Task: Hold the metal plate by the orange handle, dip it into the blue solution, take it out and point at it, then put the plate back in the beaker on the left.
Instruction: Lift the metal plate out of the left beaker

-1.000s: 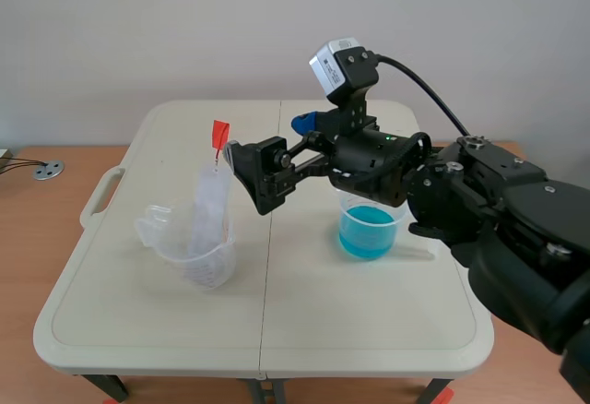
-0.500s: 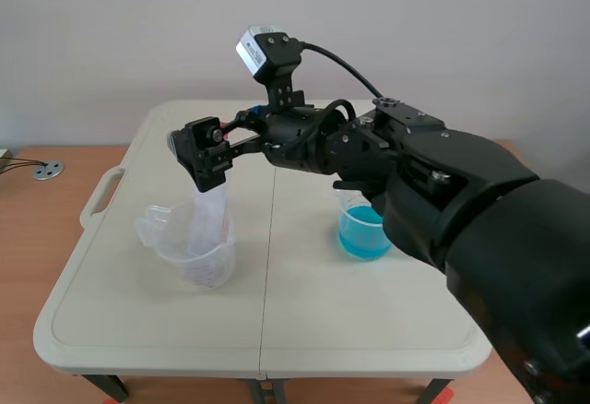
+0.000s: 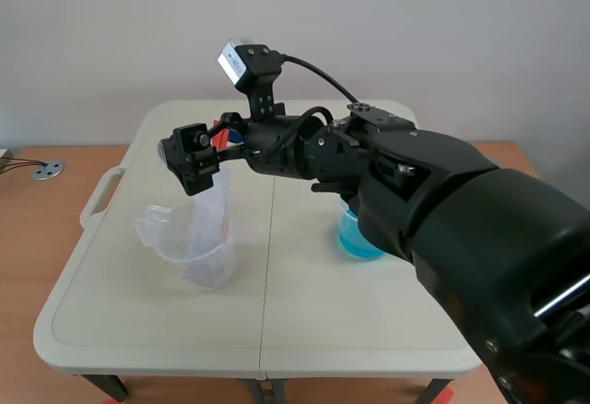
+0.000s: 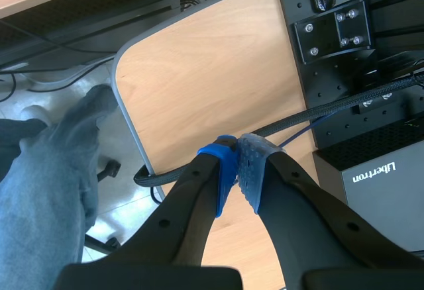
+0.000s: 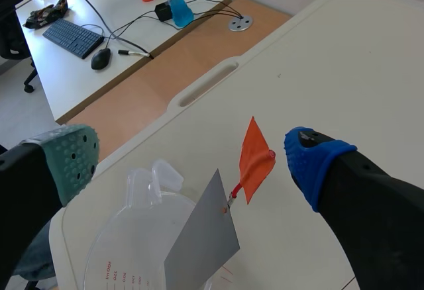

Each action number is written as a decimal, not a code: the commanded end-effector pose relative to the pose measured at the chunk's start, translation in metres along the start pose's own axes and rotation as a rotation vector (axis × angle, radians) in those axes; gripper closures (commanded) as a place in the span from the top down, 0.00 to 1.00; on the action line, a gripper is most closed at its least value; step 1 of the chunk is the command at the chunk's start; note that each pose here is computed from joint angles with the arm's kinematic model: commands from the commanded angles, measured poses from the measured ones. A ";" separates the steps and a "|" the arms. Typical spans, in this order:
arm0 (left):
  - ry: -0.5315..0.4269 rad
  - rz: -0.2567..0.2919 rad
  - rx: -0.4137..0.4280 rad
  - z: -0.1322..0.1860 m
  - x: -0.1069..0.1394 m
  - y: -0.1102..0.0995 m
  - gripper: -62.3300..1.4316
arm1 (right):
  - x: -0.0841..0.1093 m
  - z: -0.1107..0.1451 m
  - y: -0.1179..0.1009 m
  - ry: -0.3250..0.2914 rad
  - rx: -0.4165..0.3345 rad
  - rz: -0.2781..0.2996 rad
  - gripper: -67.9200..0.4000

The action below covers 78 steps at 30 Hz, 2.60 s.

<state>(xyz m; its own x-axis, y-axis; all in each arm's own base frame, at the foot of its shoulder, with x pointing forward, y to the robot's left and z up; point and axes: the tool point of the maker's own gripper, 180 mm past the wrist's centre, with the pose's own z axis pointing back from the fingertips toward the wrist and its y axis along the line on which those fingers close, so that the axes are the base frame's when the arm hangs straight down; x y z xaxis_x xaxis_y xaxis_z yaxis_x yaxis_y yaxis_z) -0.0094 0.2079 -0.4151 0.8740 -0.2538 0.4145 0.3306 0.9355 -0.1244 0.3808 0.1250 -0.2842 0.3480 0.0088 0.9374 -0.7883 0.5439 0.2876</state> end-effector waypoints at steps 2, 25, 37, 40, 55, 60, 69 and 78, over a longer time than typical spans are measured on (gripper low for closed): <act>-0.012 0.003 -0.012 0.002 0.003 -0.005 0.09 | 0.019 -0.001 0.003 -0.054 0.013 0.014 0.69; -0.010 0.003 -0.012 0.002 0.003 -0.005 0.09 | 0.022 0.010 -0.006 -0.134 -0.009 -0.014 0.02; -0.011 0.003 -0.012 0.002 0.003 -0.005 0.09 | 0.023 0.011 0.016 -0.140 0.111 -0.009 0.03; -0.011 0.003 -0.012 0.002 0.003 -0.005 0.09 | 0.025 0.012 0.028 -0.144 0.175 -0.004 0.03; -0.010 0.003 -0.012 0.002 0.003 -0.005 0.09 | 0.035 0.019 0.050 -0.198 0.242 0.011 0.03; -0.010 0.003 -0.012 0.002 0.003 -0.005 0.09 | 0.044 0.024 0.058 -0.215 0.259 0.047 0.03; -0.011 0.003 -0.012 0.002 0.003 -0.005 0.09 | 0.050 0.040 0.073 -0.201 0.282 0.125 0.03; -0.011 0.003 -0.012 0.002 0.003 -0.005 0.09 | 0.073 0.065 0.091 -0.238 0.306 0.238 0.03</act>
<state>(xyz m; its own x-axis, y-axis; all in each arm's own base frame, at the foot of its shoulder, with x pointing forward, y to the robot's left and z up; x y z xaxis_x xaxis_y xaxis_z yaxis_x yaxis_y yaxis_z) -0.0091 0.2076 -0.4149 0.8734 -0.2540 0.4154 0.3313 0.9352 -0.1248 0.3006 0.1220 -0.1943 0.0692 -0.0653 0.9955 -0.9539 0.2879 0.0852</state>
